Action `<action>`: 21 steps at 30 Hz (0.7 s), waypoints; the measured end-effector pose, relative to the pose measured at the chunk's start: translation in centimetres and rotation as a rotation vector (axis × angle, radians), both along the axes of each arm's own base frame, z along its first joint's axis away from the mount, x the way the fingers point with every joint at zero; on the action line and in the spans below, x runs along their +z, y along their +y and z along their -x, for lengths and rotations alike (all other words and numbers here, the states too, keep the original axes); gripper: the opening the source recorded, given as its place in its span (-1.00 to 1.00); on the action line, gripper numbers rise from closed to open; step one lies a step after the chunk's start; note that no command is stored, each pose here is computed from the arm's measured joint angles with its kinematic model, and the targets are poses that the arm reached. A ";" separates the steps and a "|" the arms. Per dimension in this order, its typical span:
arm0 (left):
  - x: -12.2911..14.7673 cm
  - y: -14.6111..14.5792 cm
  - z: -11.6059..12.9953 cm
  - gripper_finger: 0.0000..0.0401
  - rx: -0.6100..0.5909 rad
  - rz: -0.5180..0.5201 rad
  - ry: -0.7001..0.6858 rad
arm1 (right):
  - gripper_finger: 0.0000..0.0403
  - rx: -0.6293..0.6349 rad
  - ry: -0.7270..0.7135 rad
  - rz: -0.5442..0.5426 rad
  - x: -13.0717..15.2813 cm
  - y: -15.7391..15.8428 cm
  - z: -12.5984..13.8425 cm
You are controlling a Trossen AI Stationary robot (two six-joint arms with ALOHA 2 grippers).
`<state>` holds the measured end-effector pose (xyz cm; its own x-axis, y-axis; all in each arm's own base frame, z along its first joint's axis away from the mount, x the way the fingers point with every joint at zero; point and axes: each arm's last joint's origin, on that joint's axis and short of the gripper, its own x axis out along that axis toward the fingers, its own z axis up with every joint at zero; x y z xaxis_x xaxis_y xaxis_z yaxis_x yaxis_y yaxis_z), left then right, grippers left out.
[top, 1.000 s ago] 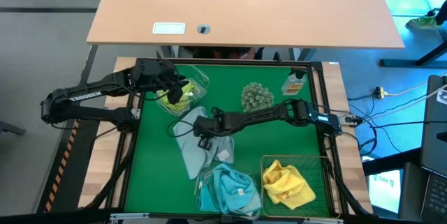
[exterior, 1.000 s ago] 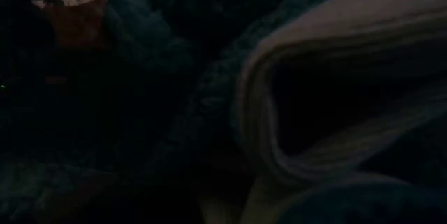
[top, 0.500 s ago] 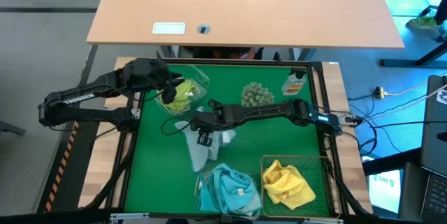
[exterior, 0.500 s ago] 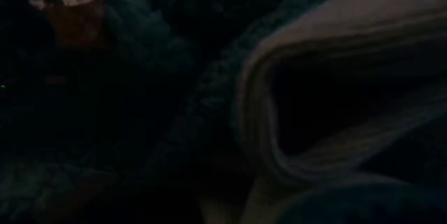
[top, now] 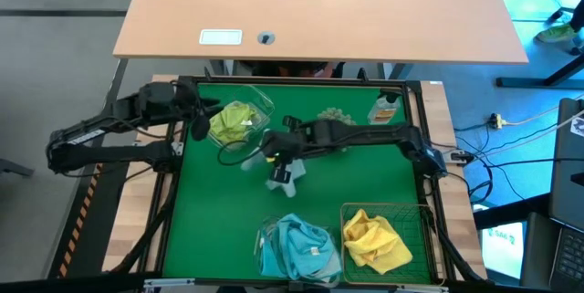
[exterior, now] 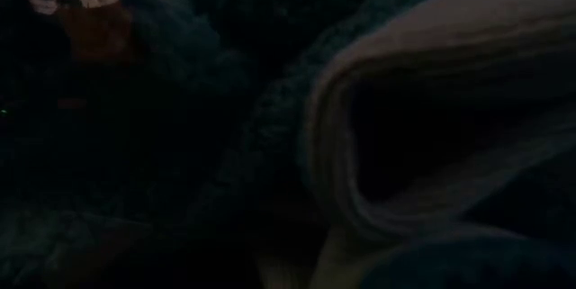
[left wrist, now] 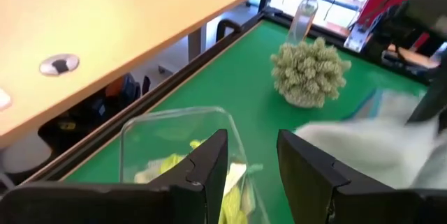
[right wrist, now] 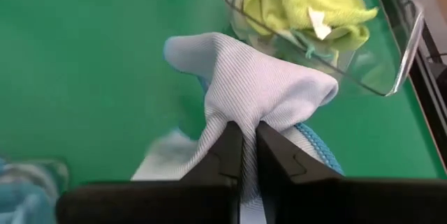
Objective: Sort microfiber towel by color & place in baskets
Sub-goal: Put the light blue microfiber cloth into the bottom transparent bin
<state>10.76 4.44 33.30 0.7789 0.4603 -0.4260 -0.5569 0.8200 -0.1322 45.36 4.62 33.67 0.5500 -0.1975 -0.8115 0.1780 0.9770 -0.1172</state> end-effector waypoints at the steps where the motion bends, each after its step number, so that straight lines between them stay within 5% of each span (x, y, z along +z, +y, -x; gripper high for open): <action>1: -0.1 0.0 0.1 -0.41 -0.001 0.004 0.008 | -0.89 0.003 -0.014 -0.006 0.6 0.0 0.3; 11: -0.3 -1.2 0.0 -0.41 -0.153 0.046 0.019 | -0.89 0.071 -0.159 -0.081 6.9 0.8 4.6; 21: -2.7 -2.2 -1.9 -0.41 -0.264 0.022 -0.045 | -0.89 0.216 -0.257 -0.111 10.9 5.6 9.1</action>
